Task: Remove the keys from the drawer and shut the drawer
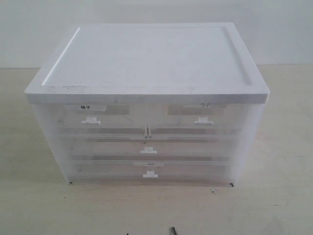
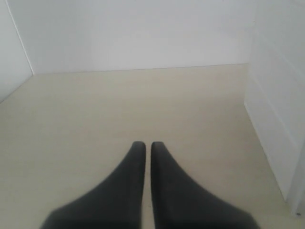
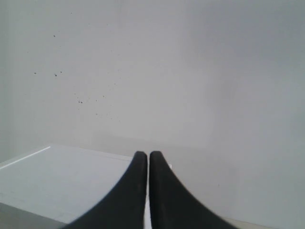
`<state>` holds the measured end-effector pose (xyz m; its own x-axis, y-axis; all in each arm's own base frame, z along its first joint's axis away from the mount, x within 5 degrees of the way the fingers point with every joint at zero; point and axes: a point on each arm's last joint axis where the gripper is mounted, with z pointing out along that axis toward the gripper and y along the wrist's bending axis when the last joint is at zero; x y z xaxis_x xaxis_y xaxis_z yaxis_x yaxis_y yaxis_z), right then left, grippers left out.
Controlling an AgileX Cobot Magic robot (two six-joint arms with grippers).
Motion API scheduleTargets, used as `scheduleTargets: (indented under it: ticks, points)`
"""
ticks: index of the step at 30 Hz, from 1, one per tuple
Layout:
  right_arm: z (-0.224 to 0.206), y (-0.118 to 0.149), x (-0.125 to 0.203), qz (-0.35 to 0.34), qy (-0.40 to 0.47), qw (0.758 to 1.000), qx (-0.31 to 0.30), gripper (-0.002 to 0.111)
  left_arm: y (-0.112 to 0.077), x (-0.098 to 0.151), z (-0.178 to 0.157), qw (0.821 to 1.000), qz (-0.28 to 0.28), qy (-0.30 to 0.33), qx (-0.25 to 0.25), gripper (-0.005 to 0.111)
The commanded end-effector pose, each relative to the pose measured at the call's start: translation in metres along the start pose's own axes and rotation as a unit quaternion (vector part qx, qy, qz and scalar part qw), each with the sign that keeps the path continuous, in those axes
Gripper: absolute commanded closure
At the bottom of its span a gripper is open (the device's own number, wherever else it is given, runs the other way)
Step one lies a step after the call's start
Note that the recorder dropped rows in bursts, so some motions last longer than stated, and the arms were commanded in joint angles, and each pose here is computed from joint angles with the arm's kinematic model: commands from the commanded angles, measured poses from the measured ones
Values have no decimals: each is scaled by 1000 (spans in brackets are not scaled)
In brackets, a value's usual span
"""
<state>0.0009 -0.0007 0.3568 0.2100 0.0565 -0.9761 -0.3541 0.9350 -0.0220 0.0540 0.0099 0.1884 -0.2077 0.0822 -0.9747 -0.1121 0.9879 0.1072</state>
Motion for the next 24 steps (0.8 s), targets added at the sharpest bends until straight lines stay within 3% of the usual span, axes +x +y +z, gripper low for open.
scheduleTargets:
  ticks: [1,8,12,18,24]
  points:
    - [0,0,1,-3,-1,1000,1,108,0,2,0,1000,4,3,-3,102]
    - [1,-2,3,-18,-6,1000,10,108,0,2,0,1000,4,3,-3,102]
    - [2,-1,14,-34,-64,997,25,108,0,2,0,1000,4,3,-3,102]
    - [15,-2,50,-22,-109,990,80,108,0,2,0,1000,4,3,-3,102]
    - [22,-9,110,-5,-45,990,132,108,0,2,0,1000,4,3,-3,102]
